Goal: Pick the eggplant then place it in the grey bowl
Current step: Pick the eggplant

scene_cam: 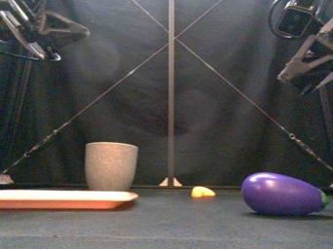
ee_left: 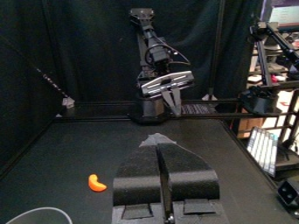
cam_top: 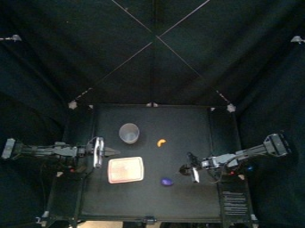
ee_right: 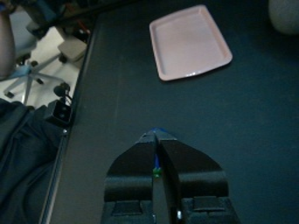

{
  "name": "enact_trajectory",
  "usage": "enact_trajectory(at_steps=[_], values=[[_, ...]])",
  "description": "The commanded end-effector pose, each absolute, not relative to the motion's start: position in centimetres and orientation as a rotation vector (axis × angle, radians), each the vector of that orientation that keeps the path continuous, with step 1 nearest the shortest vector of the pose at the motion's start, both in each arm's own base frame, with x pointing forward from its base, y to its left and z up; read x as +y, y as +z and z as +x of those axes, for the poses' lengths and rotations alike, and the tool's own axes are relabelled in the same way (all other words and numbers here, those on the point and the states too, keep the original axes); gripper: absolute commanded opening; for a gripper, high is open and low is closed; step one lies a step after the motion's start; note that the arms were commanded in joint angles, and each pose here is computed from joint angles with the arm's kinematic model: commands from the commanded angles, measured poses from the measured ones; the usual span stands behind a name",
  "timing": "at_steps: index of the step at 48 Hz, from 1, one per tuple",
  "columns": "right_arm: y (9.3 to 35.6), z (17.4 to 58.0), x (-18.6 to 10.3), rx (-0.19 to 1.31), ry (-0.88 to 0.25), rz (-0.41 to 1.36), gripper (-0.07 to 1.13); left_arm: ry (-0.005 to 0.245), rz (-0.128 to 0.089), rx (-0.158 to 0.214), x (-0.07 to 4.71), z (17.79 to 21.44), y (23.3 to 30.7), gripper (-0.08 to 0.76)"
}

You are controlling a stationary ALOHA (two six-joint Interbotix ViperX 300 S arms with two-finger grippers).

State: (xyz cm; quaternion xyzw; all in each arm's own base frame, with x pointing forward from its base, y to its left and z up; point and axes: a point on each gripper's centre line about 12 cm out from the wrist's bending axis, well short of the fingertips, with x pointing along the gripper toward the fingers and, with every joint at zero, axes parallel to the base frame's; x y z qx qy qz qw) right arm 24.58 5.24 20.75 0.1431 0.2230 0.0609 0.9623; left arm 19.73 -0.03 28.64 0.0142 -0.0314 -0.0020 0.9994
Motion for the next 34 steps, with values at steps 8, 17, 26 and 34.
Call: enact_trajectory(at_steps=[8,17,26,34], values=[[18.3,28.1,6.1,0.526,0.084,0.332,0.72,-0.007,0.034,-0.078,-0.08,19.78,29.09,-0.006],[15.1,30.6,7.2,0.639,0.069,0.318,0.93,-0.005,0.036,-0.078,-0.06,19.78,29.09,-0.006],[13.0,32.5,8.2,0.724,0.068,0.304,0.95,-0.004,0.036,-0.077,-0.03,19.74,29.00,-0.008],[12.0,33.2,9.0,0.790,0.072,0.298,0.95,-0.004,0.036,-0.077,-0.03,19.74,29.00,-0.006]])
